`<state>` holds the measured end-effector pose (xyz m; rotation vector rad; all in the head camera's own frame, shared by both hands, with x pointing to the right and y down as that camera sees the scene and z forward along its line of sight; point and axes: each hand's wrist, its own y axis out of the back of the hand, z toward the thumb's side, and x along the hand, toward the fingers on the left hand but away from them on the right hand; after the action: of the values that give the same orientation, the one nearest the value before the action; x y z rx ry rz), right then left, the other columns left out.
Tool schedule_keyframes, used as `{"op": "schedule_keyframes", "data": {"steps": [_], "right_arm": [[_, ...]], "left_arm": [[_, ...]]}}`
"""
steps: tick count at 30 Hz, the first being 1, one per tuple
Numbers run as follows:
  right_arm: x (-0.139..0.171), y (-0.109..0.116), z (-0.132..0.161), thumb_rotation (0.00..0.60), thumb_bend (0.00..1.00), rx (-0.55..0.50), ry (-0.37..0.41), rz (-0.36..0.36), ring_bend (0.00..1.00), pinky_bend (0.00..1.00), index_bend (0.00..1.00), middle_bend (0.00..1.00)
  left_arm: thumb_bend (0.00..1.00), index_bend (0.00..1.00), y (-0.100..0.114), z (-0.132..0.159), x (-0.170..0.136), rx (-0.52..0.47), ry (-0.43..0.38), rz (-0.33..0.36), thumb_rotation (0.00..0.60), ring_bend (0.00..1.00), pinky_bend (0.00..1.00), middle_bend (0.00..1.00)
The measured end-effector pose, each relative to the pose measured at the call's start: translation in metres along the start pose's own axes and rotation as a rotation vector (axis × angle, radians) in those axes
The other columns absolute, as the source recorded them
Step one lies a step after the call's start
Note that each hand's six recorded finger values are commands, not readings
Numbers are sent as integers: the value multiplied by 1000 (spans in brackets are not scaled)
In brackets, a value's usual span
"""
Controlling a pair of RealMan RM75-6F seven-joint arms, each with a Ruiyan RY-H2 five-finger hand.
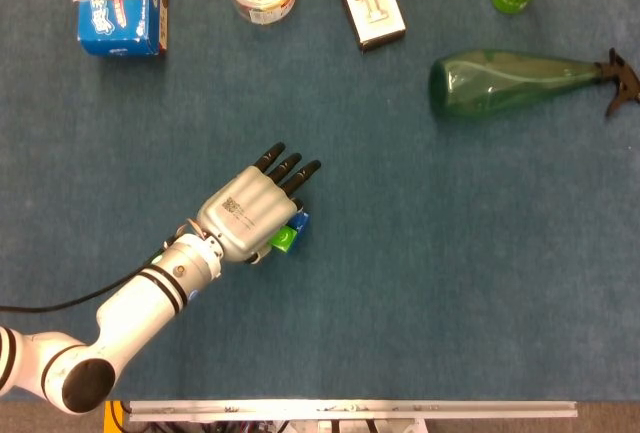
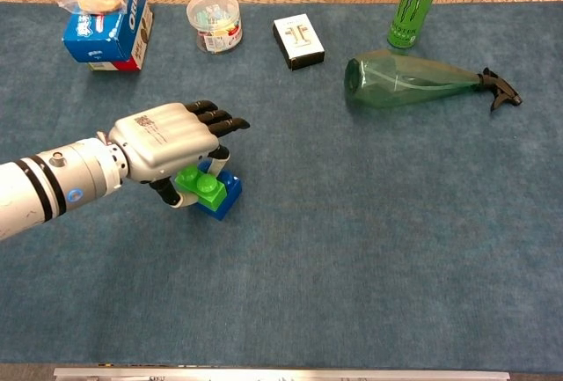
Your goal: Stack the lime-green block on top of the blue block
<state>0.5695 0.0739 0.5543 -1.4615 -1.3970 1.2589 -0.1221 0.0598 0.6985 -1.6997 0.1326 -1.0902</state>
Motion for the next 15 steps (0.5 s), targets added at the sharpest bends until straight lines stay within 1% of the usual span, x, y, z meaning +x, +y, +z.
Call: {"op": "schedule_keyframes", "data": {"steps": [4,6,13,15], "right_arm": [[0,0,0,600,525,1,0,1,314,487,489,372],[0,0,0,600,525,1,-1,1,314,487,489,372],[0,0,0,600,524,0,1,1,313,487,489,372],[0,0,0,600,524,0,1,1,314,487,489,372]], "left_arm": [[297,520,1,0,1,-4,1,2,600,0,15,0],[296,491,1,1,1,-7,0,4,600,0,15,0],[296,291,1,0,-1,-6,3,2,600,0,15,0],[296,250,1,0,-2,-7,5,0,600,0,15,0]]}}
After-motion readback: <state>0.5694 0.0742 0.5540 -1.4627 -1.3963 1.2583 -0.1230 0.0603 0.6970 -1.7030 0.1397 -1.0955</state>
